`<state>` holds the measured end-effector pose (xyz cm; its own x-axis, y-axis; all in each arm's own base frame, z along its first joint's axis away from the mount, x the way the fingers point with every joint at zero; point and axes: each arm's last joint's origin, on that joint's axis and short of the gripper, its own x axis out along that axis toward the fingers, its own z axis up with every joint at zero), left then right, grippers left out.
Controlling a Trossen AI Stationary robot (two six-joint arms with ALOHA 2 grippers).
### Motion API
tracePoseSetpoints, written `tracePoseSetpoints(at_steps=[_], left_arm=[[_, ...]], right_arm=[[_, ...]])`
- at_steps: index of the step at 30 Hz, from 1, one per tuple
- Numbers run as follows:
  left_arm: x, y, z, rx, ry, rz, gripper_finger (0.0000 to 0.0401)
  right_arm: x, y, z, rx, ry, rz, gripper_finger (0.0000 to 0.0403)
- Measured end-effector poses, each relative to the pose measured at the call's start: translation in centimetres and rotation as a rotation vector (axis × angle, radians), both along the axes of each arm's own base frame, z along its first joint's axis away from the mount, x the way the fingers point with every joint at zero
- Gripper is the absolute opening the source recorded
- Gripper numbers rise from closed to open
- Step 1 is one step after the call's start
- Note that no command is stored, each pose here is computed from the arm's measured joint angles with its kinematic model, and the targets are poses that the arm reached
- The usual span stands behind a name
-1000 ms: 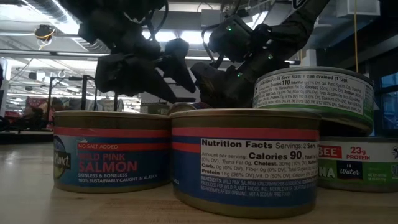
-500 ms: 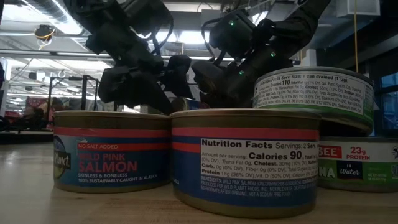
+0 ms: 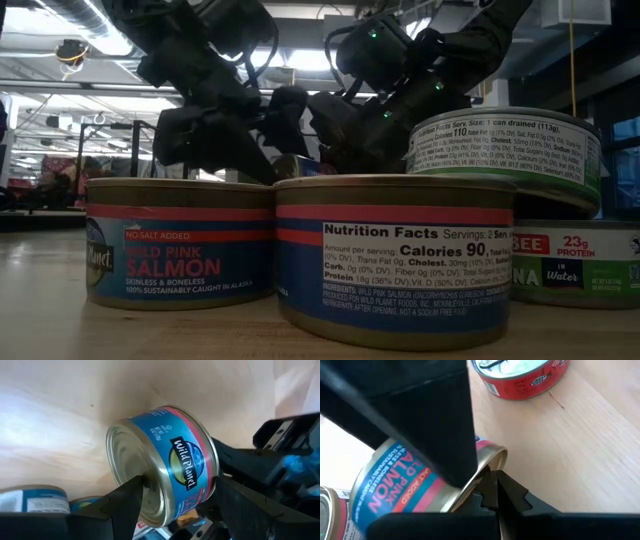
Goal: Stack canned seafood by type on shelf
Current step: Put the blue tuna can on the shelf
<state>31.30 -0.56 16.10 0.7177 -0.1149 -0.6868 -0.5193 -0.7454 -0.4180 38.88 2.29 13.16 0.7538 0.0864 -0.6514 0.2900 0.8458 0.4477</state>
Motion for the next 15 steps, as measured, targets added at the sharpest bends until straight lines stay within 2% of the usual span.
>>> tracePoseSetpoints(at_steps=[4, 15], left_arm=[[0.03, -0.06, 0.03, 0.024, -0.013, -0.052, 0.0241], [-0.01, -0.35, 0.17, -0.008, -0.026, -0.138, 0.0241]], right_arm=[[0.03, 0.0, 0.03, 0.001, -0.005, 0.0, 0.0001], [0.31, 0.33, 0.43, 0.037, -0.053, 0.046, 0.0001]])
